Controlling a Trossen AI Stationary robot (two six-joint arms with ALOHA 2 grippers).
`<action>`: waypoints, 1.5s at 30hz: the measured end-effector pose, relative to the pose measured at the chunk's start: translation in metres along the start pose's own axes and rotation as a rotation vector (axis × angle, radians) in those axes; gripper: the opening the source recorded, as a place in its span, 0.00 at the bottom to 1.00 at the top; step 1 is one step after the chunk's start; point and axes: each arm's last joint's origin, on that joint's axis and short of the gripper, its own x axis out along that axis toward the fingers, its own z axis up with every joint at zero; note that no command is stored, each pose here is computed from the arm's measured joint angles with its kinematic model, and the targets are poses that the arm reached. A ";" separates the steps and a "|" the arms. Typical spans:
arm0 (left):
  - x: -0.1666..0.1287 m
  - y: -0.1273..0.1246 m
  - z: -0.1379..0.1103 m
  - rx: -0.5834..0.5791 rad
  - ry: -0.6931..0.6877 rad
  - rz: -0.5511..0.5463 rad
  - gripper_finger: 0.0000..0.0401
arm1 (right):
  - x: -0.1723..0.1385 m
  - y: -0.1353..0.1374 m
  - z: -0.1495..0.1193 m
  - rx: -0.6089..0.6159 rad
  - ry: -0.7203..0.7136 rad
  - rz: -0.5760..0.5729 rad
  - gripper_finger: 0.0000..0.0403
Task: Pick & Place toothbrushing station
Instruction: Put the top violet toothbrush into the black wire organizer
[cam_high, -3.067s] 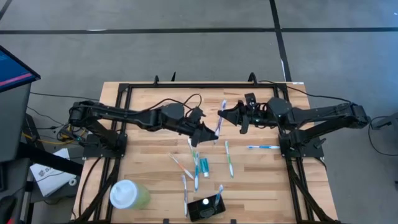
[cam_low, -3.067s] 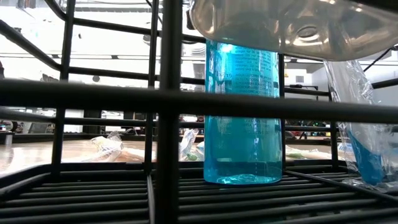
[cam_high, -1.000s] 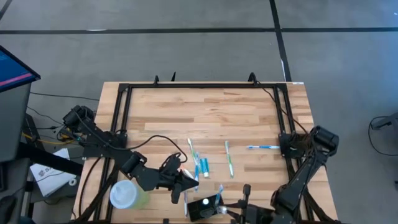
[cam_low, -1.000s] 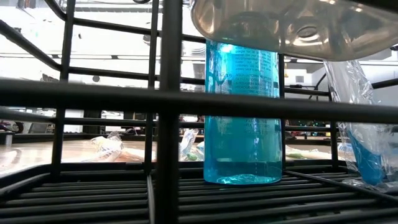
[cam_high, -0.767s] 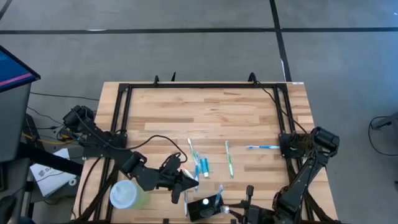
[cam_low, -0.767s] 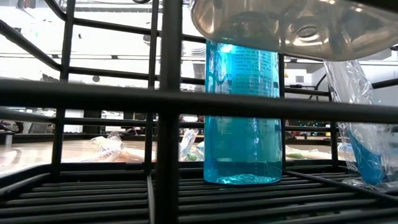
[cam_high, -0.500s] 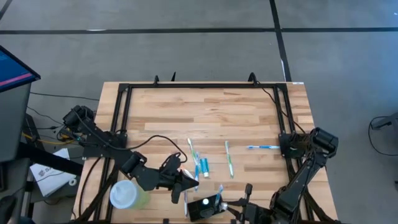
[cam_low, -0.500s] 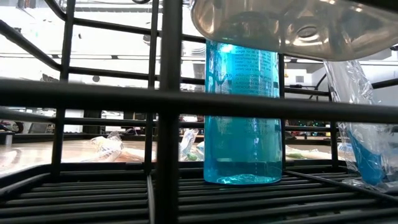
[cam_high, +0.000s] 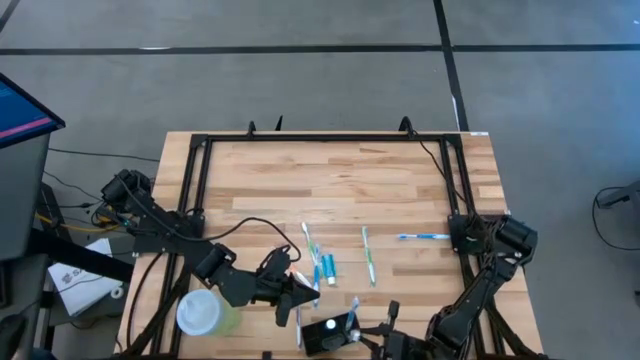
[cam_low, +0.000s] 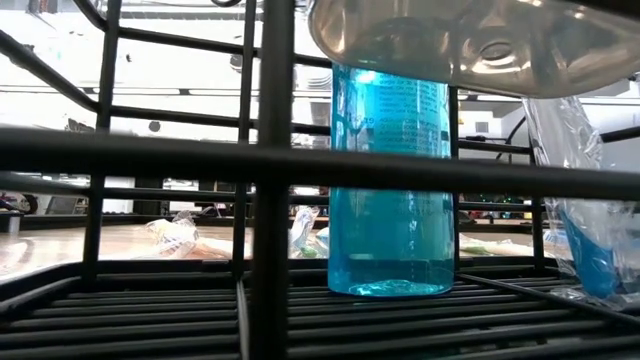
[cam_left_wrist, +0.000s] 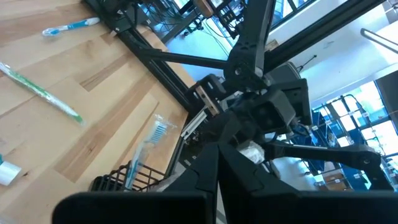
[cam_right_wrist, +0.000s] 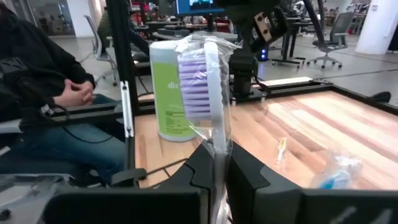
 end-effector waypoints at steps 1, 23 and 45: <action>0.000 0.000 0.000 0.000 0.000 0.000 0.00 | 0.001 -0.001 -0.001 -0.001 0.002 -0.003 0.04; 0.001 0.001 0.002 -0.025 -0.006 0.001 0.00 | 0.015 -0.012 -0.038 0.057 0.093 -0.062 0.04; 0.003 0.002 0.005 -0.032 -0.015 0.005 0.00 | 0.021 -0.015 -0.041 0.077 0.153 -0.036 0.16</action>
